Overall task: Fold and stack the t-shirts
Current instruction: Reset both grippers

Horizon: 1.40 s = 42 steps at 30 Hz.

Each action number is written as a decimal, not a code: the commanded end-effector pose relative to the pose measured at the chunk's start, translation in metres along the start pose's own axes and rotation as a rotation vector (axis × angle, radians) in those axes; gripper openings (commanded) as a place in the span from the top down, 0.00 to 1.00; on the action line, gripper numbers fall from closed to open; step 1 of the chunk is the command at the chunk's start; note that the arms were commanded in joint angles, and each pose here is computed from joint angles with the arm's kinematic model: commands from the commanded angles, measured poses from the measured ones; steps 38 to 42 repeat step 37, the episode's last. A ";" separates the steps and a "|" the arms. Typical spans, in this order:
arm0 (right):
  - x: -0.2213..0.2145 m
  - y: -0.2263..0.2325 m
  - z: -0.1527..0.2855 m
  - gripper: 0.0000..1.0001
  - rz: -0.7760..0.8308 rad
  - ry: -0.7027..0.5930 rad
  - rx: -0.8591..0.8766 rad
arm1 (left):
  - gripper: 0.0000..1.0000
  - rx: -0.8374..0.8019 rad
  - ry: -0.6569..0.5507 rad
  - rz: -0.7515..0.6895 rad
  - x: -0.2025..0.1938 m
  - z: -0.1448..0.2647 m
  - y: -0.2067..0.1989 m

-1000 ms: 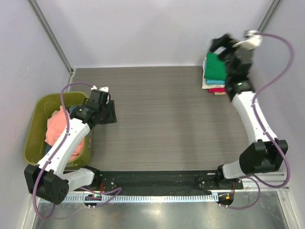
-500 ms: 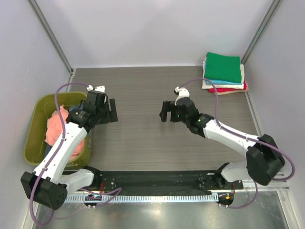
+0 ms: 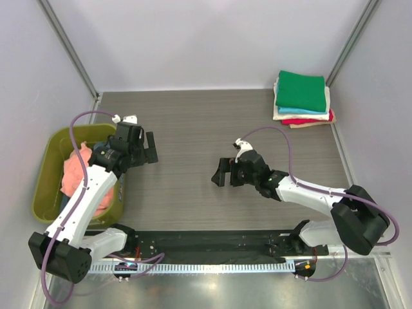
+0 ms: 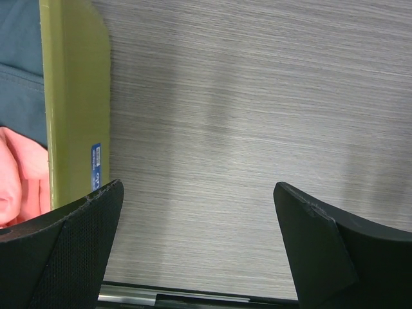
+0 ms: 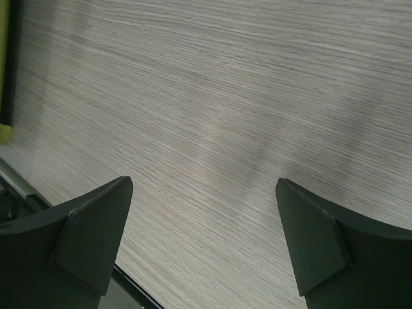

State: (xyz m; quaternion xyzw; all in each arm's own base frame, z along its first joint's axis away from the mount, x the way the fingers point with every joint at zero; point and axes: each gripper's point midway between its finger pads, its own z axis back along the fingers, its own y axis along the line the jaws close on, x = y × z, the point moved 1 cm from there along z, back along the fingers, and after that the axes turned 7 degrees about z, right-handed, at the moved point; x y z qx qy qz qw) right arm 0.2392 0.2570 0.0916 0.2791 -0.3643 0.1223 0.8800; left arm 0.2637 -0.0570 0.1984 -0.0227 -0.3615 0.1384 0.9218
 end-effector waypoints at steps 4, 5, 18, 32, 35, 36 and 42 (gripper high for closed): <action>0.021 0.026 -0.007 0.01 -0.009 -0.082 0.115 | 0.00 0.017 -0.006 0.008 0.004 -0.002 0.001; 0.018 0.027 -0.009 0.00 -0.017 -0.074 0.122 | 0.00 0.018 -0.003 0.009 0.003 -0.003 0.001; 0.008 0.039 -0.032 0.00 -0.018 -0.031 0.168 | 0.00 0.019 -0.005 0.006 0.004 -0.003 0.001; -0.011 0.046 -0.043 0.00 -0.018 0.029 0.178 | 0.00 0.033 -0.026 0.012 0.007 -0.001 0.005; -0.010 0.052 -0.038 0.00 0.012 -0.007 0.189 | 0.00 0.037 -0.041 0.023 0.009 0.002 0.006; -0.008 0.050 -0.036 0.00 0.038 -0.038 0.175 | 0.00 0.045 -0.048 0.027 0.010 0.003 0.008; -0.005 0.050 -0.033 0.00 0.045 -0.052 0.158 | 0.00 0.042 -0.061 0.033 0.011 0.006 0.008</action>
